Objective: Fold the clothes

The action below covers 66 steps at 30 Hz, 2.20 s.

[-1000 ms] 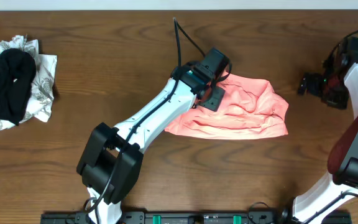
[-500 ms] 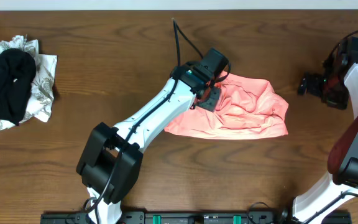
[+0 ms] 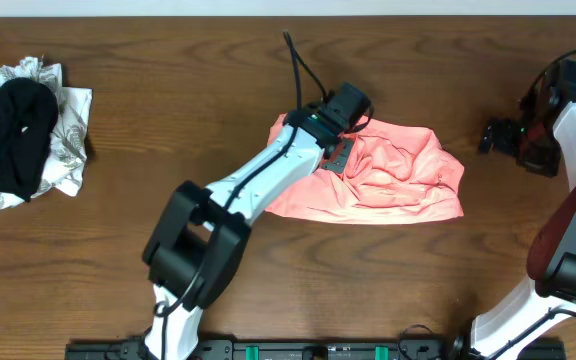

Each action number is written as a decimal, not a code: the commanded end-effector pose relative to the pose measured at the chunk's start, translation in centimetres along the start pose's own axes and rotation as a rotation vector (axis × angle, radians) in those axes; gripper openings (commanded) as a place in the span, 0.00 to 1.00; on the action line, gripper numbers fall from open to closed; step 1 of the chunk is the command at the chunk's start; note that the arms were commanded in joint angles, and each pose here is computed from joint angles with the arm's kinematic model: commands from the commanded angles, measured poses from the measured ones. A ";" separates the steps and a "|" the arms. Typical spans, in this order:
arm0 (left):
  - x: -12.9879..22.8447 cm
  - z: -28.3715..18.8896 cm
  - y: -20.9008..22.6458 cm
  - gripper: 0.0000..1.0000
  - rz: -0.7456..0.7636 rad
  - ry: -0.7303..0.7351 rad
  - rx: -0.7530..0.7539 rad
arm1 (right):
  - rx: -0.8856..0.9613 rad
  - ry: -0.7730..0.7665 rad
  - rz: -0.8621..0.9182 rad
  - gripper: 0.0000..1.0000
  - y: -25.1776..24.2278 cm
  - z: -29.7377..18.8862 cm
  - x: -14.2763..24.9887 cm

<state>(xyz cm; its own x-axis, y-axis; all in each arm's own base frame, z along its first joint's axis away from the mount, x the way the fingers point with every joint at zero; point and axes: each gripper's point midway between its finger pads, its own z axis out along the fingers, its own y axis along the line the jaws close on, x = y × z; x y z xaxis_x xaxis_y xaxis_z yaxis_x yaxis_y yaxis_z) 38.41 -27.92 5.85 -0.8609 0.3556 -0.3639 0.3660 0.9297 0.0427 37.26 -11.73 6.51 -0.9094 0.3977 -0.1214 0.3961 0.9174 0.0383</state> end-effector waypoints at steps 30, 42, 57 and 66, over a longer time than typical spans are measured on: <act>-6.0 -3.9 -0.8 0.06 -0.080 -0.258 0.018 | -0.006 -0.002 0.012 0.99 0.0 -0.1 0.1; -3.1 -1.7 3.7 0.06 -0.114 -0.139 -0.098 | -0.008 -0.005 0.016 0.99 0.0 -0.1 0.1; -0.6 1.5 -1.3 0.06 -0.085 -0.020 0.111 | -0.007 -0.005 0.015 0.99 0.0 -0.1 0.1; 0.3 1.4 -3.0 0.06 -0.077 0.003 0.129 | -0.007 -0.005 0.015 0.99 0.0 -0.1 0.1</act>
<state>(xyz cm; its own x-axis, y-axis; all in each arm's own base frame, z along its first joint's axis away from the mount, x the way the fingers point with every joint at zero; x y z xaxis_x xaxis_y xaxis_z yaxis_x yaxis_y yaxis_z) 38.65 -29.99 5.52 -0.8789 0.2763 -0.3890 0.3363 0.9370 -0.0944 37.30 -11.69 6.47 -0.9092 0.3981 -0.1222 0.3960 0.9173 0.0415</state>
